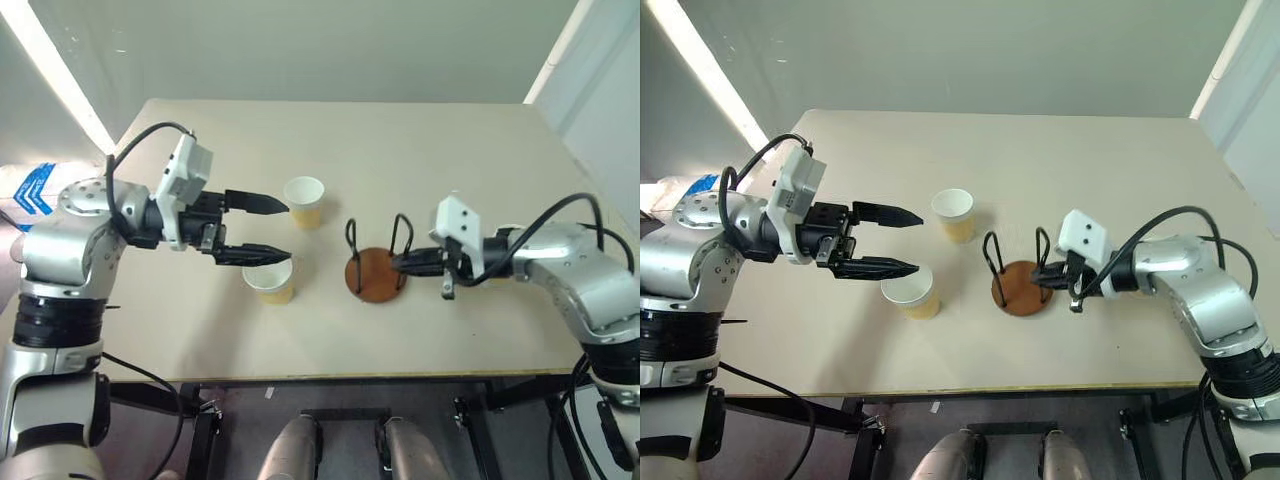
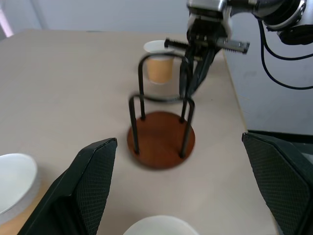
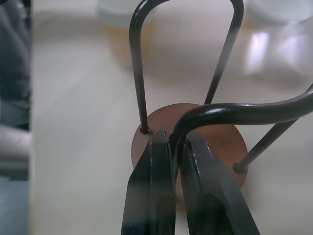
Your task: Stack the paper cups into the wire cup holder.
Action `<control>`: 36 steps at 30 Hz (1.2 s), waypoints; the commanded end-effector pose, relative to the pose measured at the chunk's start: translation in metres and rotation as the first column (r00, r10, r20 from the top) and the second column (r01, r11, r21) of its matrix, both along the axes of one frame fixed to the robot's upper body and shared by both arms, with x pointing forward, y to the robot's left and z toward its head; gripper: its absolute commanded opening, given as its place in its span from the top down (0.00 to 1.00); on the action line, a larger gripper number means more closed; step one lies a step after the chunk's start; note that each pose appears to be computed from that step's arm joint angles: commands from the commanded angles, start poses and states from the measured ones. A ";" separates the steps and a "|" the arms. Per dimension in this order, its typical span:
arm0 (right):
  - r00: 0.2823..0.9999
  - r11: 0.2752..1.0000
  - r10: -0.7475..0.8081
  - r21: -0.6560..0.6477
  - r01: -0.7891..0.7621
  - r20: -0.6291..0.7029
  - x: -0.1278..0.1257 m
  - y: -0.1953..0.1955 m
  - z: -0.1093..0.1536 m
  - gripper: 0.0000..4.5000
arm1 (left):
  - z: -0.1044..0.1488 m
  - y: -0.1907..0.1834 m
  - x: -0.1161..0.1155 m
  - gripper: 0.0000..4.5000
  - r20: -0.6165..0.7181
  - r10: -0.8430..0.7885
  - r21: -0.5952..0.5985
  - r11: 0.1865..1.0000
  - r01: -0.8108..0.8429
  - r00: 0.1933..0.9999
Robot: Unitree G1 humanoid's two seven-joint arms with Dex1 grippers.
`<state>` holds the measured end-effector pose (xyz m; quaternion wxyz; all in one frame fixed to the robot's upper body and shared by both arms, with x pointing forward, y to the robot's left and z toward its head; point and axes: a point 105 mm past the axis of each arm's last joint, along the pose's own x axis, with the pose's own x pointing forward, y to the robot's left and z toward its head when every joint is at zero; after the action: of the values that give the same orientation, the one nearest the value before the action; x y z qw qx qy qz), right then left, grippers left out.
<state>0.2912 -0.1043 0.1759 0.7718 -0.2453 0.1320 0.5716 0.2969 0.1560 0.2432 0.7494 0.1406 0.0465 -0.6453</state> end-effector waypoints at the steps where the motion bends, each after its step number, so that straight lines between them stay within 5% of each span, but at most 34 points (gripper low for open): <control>1: 0.999 0.999 0.035 -0.008 -0.035 0.036 -0.002 0.004 0.004 0.99 | 0.001 -0.004 -0.005 0.00 0.008 -0.017 -0.002 1.000 0.017 1.000; 14: 1.000 0.993 -0.018 -0.118 0.020 0.021 0.017 -0.011 -0.026 0.99 | 0.000 -0.006 -0.005 0.00 0.004 -0.008 0.002 1.000 0.008 1.000; 15: 1.000 0.991 -0.021 -0.132 0.024 0.022 0.017 -0.014 -0.028 0.86 | -0.001 -0.006 -0.005 0.00 0.004 -0.008 0.002 1.000 0.008 1.000; 25: 0.995 0.981 -0.096 -0.165 0.101 0.041 0.012 -0.039 -0.032 0.19 | -0.006 -0.004 -0.005 0.00 0.021 0.012 0.032 0.999 -0.013 1.000; 36: 0.967 0.969 -0.246 0.025 0.245 0.067 -0.001 -0.062 0.023 0.19 | 0.001 0.011 -0.005 0.00 0.131 0.068 0.105 0.991 -0.082 0.989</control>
<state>0.2949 -0.1660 0.1833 0.8374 -0.2410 0.1521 0.4663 0.2960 0.1666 0.2332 0.7663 0.2012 0.0613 -0.6070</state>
